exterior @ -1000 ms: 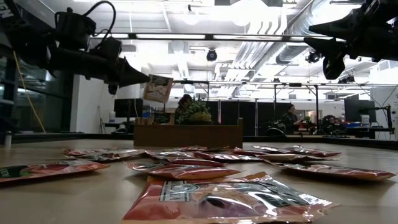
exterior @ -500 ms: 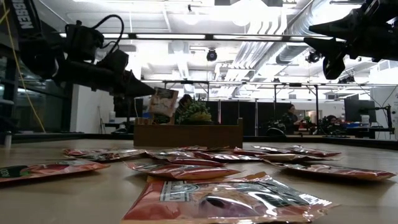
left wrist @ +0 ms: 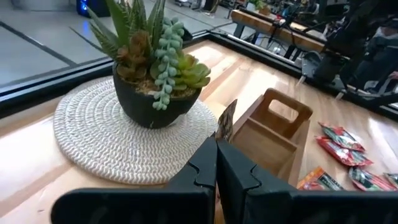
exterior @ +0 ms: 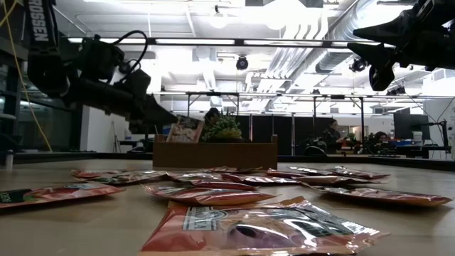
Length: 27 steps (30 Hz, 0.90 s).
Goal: Pick & Place Tea
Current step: Put the brown tea bag into the left section of the wooden organizer
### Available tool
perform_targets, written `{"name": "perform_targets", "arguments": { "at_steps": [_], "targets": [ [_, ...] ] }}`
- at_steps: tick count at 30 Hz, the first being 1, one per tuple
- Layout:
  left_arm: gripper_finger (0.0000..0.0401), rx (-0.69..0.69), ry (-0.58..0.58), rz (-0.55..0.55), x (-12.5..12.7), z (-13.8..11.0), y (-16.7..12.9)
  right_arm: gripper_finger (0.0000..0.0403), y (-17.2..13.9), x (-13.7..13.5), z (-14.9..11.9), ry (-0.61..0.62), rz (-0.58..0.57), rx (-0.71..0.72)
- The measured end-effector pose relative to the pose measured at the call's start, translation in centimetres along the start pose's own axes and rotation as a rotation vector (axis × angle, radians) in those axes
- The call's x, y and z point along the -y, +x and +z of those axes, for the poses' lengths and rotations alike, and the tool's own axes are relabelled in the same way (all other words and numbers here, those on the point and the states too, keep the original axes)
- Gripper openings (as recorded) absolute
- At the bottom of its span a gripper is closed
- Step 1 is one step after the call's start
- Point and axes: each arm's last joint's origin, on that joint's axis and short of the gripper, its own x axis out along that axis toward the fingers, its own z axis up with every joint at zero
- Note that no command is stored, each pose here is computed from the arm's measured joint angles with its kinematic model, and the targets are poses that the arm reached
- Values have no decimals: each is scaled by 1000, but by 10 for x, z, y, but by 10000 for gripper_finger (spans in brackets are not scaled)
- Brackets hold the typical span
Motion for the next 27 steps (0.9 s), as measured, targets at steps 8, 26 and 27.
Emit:
{"name": "perform_targets", "arguments": {
  "at_steps": [8,26,27],
  "targets": [
    [0,-6,-2,12,-1,-1,0,124,0,0,0,0,0,0],
    [44,-19,0,-6,0,-2,0,124,0,0,0,0,0,0],
    [54,-19,0,-7,0,-2,0,124,0,0,0,0,0,0]
  ]
}}
